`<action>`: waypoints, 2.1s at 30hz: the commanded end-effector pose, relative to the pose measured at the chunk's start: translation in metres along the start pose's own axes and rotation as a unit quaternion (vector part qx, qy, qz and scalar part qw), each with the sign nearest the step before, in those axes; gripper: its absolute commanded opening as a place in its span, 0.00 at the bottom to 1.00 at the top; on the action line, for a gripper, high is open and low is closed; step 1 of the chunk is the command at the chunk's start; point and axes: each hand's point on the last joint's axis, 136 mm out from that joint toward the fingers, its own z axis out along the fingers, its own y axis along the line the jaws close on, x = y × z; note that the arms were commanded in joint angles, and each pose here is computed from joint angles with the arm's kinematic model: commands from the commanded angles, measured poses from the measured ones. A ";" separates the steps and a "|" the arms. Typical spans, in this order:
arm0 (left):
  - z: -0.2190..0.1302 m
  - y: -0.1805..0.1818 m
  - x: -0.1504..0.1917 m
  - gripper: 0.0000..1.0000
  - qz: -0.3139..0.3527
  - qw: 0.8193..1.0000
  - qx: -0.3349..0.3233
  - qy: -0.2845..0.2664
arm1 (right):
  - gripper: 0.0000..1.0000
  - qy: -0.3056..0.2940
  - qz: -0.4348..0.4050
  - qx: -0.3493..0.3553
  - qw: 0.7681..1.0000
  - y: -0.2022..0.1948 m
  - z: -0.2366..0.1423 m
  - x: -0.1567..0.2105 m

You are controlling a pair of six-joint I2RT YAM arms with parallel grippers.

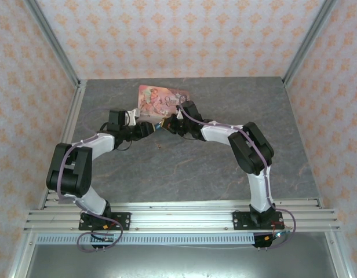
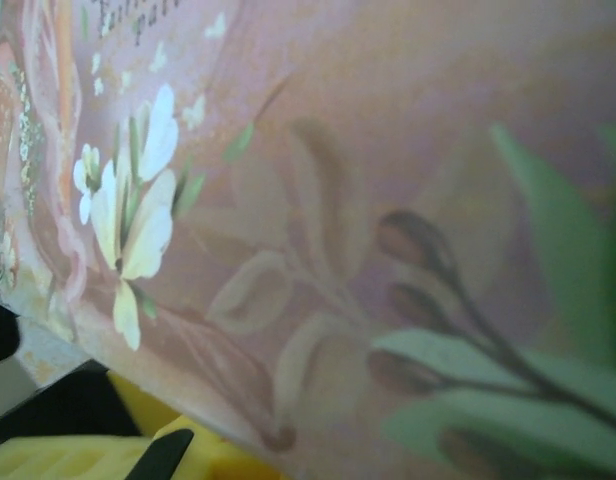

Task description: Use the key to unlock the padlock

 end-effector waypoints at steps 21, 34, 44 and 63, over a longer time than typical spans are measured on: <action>0.025 -0.021 -0.028 0.47 -0.076 0.988 0.117 -0.062 | 0.00 0.001 0.079 -0.035 0.996 0.038 -0.017 -0.021; 0.029 -0.032 -0.017 0.22 -0.065 0.989 0.130 -0.034 | 0.00 0.011 0.095 -0.023 0.995 0.039 -0.017 -0.020; 0.028 -0.035 -0.021 0.39 -0.070 0.987 0.137 -0.041 | 0.00 0.026 0.107 -0.020 0.994 0.041 -0.016 -0.013; 0.030 -0.036 -0.028 0.21 -0.105 0.980 0.155 -0.067 | 0.00 0.044 0.181 -0.027 0.982 0.055 -0.006 -0.009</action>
